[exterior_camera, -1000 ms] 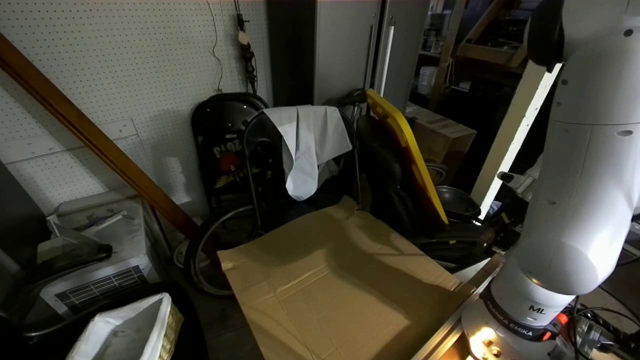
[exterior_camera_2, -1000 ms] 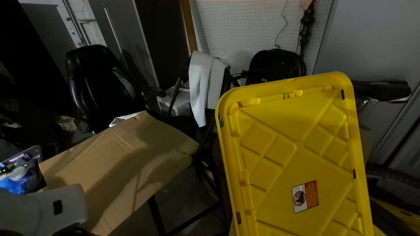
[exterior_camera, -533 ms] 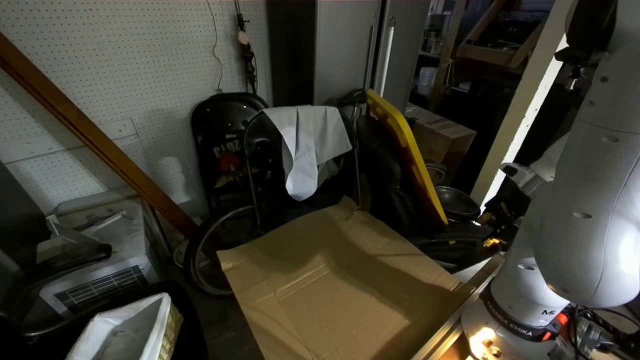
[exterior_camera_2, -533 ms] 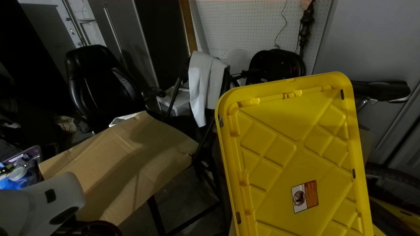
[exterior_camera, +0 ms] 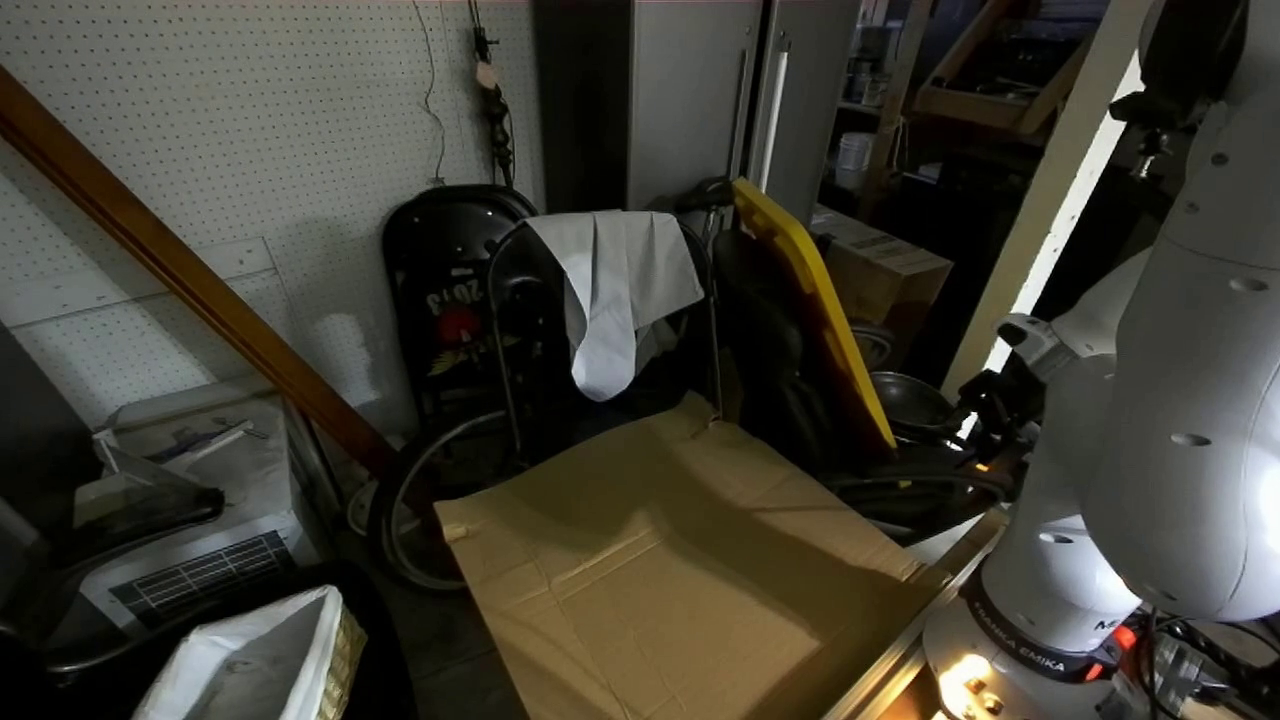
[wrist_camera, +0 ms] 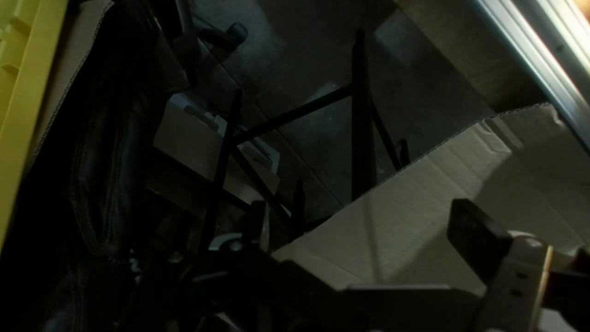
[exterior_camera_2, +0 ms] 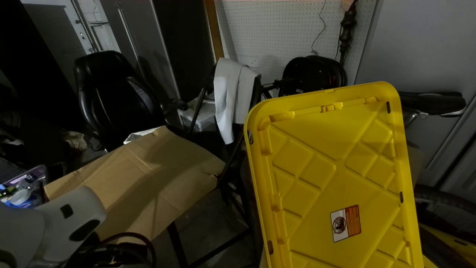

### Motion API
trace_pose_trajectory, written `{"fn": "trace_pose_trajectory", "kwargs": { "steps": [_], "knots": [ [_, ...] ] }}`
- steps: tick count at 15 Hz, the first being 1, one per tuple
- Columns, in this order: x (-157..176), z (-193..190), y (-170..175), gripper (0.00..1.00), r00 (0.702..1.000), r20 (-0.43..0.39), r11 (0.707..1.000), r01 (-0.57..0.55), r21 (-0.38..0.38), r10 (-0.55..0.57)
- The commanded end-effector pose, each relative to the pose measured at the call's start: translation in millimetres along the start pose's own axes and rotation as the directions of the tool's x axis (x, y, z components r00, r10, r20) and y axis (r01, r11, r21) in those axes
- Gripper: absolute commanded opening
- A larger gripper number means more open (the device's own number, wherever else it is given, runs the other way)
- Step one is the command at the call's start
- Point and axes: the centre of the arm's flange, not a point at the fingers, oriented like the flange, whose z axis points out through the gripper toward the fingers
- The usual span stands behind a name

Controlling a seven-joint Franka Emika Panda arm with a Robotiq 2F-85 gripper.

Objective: Move the cardboard to the left

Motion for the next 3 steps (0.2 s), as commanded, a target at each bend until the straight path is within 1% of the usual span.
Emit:
{"fn": "trace_pose_trajectory", "kwargs": {
  "steps": [1, 3],
  "knots": [
    [-0.1, 0.0, 0.0, 1.0, 1.0, 0.0, 1.0, 0.0, 0.0, 0.0],
    [-0.1, -0.1, 0.0, 1.0, 1.0, 0.0, 1.0, 0.0, 0.0, 0.0]
  ]
}}
